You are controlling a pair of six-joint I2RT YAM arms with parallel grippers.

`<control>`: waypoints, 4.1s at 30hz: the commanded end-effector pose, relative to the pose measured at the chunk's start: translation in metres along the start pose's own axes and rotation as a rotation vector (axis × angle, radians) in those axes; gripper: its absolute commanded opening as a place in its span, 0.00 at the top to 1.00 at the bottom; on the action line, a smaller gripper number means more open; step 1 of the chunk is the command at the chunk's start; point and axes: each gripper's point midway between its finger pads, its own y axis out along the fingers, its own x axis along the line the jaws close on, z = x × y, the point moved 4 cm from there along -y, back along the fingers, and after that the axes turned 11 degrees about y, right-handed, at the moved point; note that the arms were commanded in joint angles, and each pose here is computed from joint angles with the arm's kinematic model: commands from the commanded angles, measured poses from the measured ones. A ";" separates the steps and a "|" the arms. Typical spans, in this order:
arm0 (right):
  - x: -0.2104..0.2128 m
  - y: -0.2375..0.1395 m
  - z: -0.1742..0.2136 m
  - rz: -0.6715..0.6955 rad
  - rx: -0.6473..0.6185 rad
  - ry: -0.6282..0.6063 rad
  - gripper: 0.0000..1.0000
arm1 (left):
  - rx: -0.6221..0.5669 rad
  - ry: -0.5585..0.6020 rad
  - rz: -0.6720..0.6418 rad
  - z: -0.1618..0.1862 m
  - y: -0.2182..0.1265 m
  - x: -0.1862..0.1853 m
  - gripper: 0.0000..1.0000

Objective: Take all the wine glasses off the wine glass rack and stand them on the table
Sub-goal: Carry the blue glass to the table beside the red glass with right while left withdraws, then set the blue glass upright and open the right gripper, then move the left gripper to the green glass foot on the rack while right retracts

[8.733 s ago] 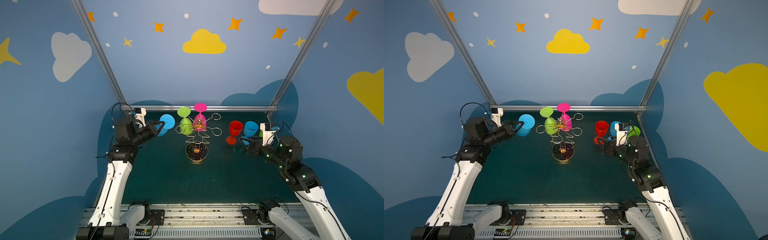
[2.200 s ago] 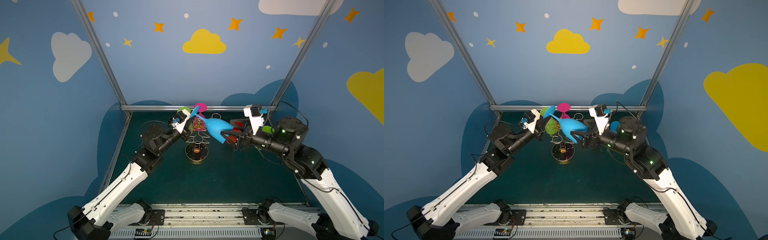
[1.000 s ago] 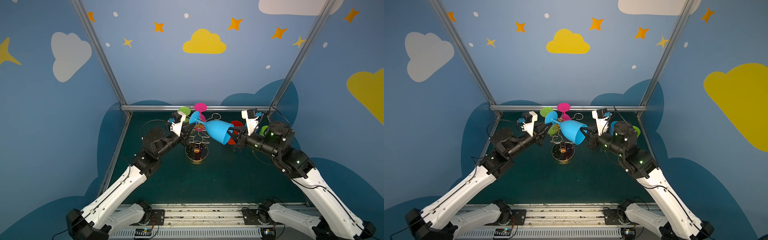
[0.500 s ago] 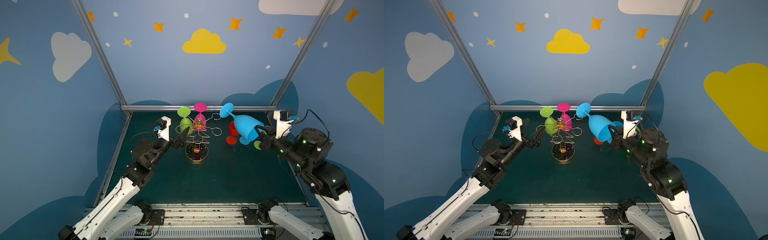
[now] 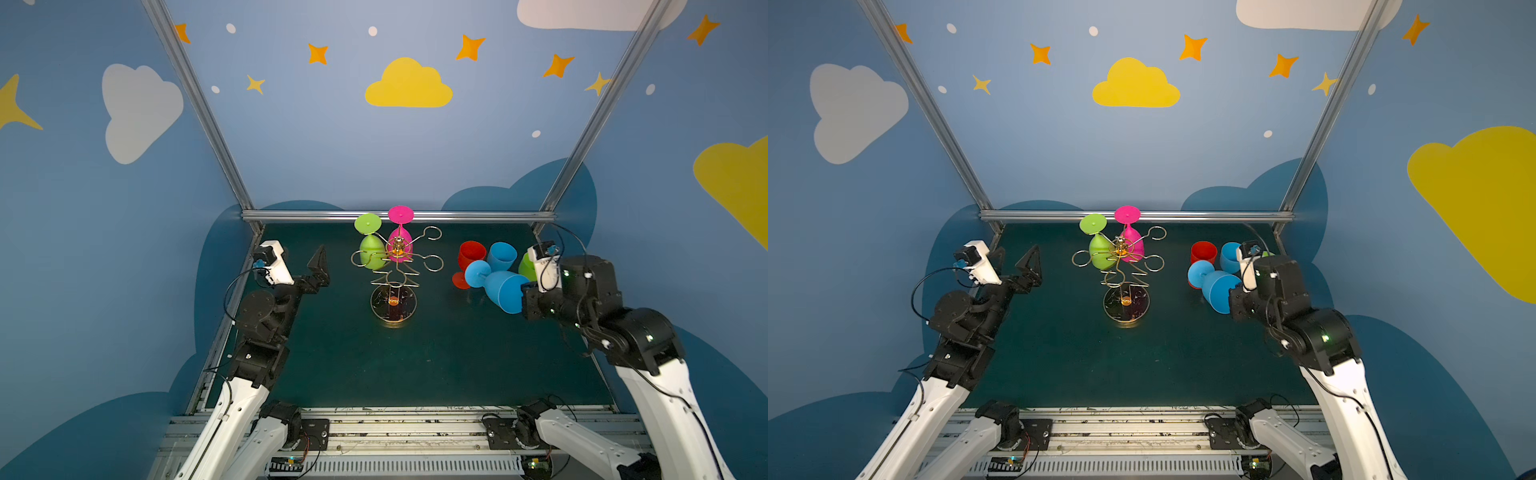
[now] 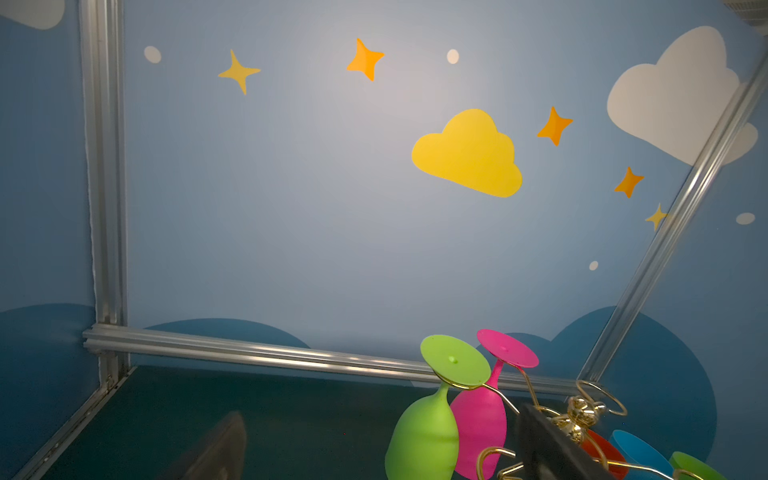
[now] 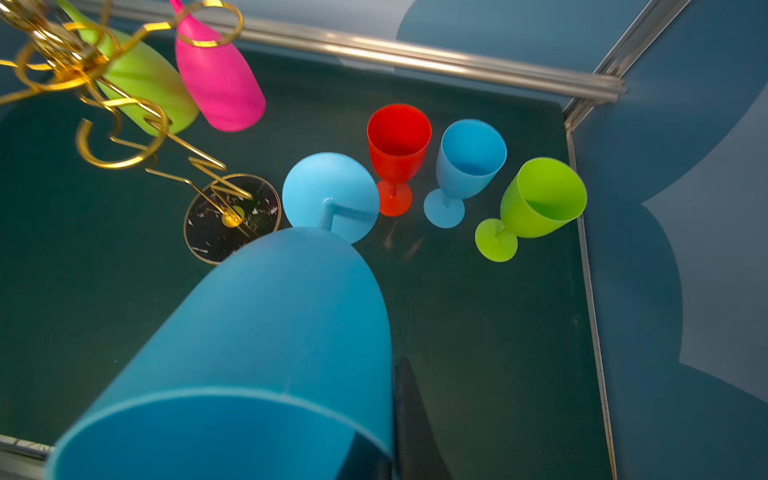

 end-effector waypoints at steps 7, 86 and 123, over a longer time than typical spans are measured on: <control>0.007 0.073 0.018 0.037 0.261 -0.058 1.00 | -0.006 -0.051 -0.005 0.001 -0.013 0.010 0.01; 0.038 0.053 -0.032 -0.420 -0.138 0.203 0.19 | 0.415 -0.504 0.269 0.034 0.054 0.014 0.09; 0.032 0.028 0.011 -0.441 -0.138 0.173 0.18 | 0.662 -0.544 0.457 0.091 0.166 -0.055 0.25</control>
